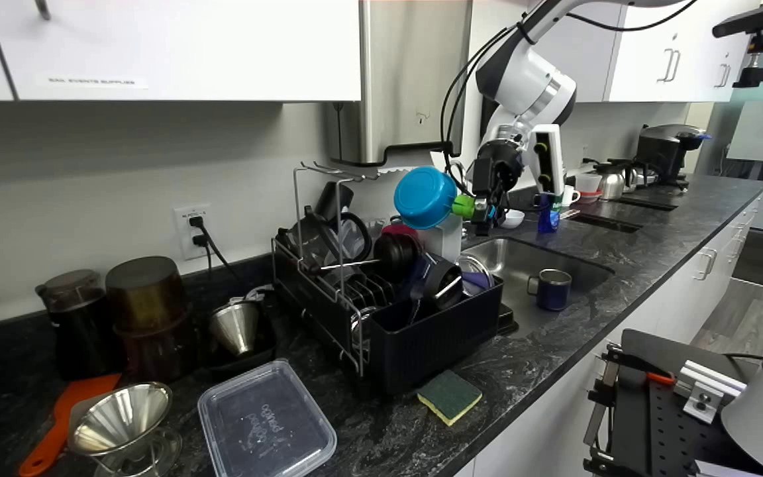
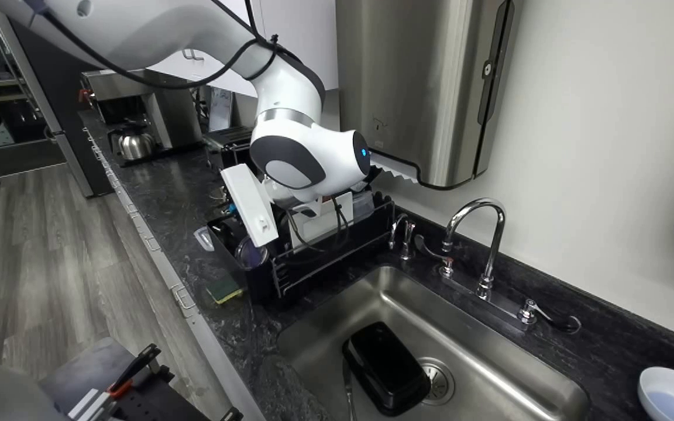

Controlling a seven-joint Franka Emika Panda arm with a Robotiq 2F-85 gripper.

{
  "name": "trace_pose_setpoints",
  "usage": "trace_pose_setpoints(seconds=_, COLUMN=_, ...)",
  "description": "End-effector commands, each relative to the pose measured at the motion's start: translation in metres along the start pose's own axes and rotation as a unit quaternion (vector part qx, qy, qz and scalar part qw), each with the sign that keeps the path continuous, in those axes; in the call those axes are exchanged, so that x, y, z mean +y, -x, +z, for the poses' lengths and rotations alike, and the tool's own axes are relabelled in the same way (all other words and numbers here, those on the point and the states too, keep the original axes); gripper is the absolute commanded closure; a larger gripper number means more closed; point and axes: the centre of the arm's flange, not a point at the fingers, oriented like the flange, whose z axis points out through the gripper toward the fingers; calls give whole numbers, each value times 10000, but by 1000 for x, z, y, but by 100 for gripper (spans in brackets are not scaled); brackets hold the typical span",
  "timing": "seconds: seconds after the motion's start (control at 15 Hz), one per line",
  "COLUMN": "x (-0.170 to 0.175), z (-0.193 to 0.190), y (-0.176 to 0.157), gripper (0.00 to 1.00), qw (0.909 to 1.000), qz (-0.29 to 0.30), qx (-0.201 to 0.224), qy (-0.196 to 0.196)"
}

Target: Put the blue pan on the the dish dryer

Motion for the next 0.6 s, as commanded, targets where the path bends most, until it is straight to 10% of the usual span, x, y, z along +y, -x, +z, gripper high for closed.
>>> trace_pose_setpoints(seconds=0.0, x=-3, z=-3, y=4, gripper=94, qw=9991, qz=-201, qx=-1, qy=370)
trace_pose_setpoints(seconds=0.53, x=21, z=-16, y=16, gripper=94, qw=9879, qz=-162, qx=-350, qy=1502)
